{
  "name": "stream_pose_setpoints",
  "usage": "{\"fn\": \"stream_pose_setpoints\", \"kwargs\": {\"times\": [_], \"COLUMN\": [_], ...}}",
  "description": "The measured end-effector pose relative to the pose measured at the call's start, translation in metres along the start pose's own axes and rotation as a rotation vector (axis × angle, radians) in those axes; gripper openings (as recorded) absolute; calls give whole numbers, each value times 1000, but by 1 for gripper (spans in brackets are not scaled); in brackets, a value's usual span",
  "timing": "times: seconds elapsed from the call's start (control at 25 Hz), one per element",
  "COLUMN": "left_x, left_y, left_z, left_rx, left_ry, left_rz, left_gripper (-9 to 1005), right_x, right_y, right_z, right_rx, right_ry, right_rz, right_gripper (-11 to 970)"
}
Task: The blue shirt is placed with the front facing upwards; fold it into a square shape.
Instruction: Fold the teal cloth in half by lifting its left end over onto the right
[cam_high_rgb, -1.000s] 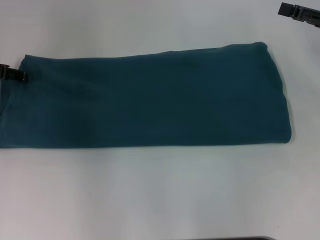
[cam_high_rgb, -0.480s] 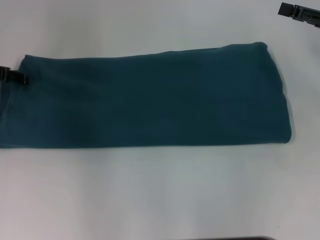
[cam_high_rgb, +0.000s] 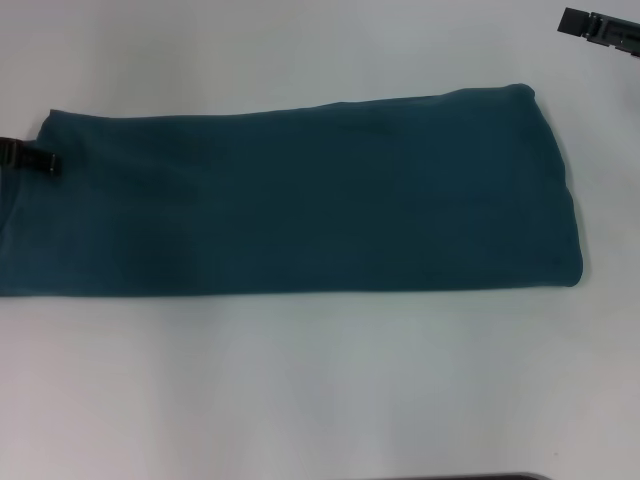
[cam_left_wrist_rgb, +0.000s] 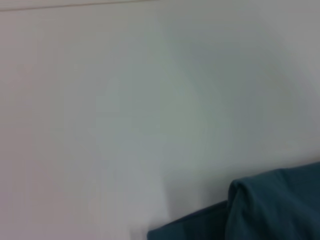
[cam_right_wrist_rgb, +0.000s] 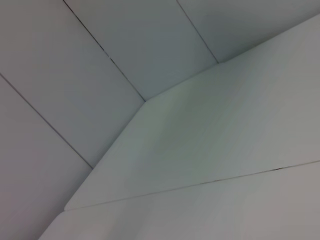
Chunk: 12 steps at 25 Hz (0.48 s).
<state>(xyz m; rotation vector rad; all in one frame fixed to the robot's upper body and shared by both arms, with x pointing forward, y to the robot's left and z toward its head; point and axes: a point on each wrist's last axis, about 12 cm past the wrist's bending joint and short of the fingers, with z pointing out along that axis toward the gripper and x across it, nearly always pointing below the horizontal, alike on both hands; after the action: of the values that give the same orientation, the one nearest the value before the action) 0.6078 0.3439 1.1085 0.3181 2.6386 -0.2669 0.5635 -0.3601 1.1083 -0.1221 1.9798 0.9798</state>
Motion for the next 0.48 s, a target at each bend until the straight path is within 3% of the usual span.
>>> {"fn": "stream_pose_setpoints", "kwargs": {"times": [0.48], "left_x": [5], "left_y": [2], "left_z": [1], "left_rx": [-8], "left_ry": [7], "left_rz": [-9], "left_gripper": [858], "right_x": [1], "right_y": [0], "right_z": [-1], "right_rx": [1], "right_ry": [0], "right_rz": [3], "right_gripper": [944]}}
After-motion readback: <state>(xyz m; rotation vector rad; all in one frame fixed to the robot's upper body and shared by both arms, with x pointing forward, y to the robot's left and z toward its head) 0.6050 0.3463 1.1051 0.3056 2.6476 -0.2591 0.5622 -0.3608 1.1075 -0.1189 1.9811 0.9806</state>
